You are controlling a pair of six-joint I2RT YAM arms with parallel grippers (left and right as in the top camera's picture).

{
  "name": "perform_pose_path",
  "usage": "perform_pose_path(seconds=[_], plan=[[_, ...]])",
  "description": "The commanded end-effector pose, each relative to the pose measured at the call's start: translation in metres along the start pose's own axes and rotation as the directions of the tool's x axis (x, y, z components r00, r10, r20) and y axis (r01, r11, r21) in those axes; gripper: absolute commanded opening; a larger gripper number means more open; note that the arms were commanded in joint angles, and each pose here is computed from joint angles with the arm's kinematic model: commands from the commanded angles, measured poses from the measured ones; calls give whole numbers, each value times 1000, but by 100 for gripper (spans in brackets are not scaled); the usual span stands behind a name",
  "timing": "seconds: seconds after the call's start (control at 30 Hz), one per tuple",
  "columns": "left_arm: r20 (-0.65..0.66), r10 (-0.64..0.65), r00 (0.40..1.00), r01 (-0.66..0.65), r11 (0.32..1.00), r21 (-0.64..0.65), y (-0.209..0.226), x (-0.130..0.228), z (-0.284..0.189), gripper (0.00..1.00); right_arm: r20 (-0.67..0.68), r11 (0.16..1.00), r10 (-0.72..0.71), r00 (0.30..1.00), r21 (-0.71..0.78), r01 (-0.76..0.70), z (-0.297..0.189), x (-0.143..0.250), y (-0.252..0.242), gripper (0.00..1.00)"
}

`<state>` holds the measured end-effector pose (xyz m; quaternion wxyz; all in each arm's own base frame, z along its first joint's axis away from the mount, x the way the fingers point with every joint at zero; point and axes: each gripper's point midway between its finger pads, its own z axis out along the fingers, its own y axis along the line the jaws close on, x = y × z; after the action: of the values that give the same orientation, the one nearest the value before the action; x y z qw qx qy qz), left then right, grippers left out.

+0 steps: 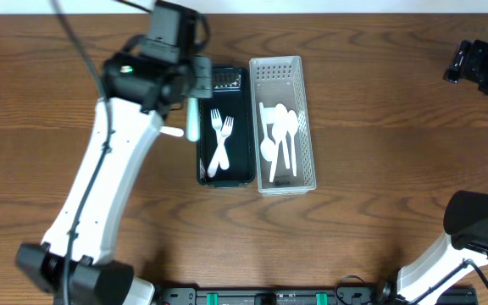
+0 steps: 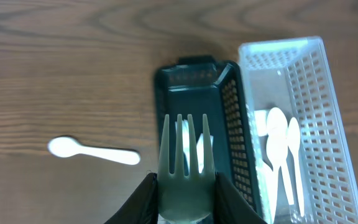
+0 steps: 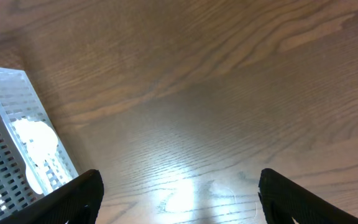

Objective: Pack container
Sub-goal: 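Lift the fork with left gripper into the black tray and release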

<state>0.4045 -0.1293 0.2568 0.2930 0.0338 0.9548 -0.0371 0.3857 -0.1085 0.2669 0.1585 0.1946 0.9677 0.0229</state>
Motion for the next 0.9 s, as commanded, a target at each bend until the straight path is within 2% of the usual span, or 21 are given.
perform_pose_path(seconds=[0.0,0.2,0.33,0.4,0.5,0.7,0.77,0.83,0.87], plan=[[-112,6,994,-10,999,-37,-3,16,49,11,17,1000,-23,1000,-12,23,-7,0,5,83],[-317,10,949,-21,999,-31,-11,59,131,11,15,1000,-23,1000,-12,23,-7,0,5,83],[-408,11,913,-35,998,-51,-9,85,166,11,15,1000,-23,1000,-12,23,-7,0,5,83],[-438,11,899,-41,997,-59,-7,95,178,17,15,1000,-23,1000,-12,23,-7,0,5,83],[-461,11,887,-46,997,-64,-6,103,185,33,15,1000,-23,1000,-12,23,-7,0,5,83],[-408,55,911,-79,996,-42,-9,80,165,41,15,1000,-23,1000,-12,23,-7,0,5,83],[-348,85,934,-103,994,-33,-11,58,144,41,15,1000,-23,1000,-12,23,-7,0,5,83],[-262,89,961,-112,991,-76,-5,32,119,42,15,1000,-23,1000,-12,23,-7,0,5,83],[-216,89,972,-113,988,-103,0,19,105,45,15,1000,-23,1000,-12,23,-7,0,5,83]])
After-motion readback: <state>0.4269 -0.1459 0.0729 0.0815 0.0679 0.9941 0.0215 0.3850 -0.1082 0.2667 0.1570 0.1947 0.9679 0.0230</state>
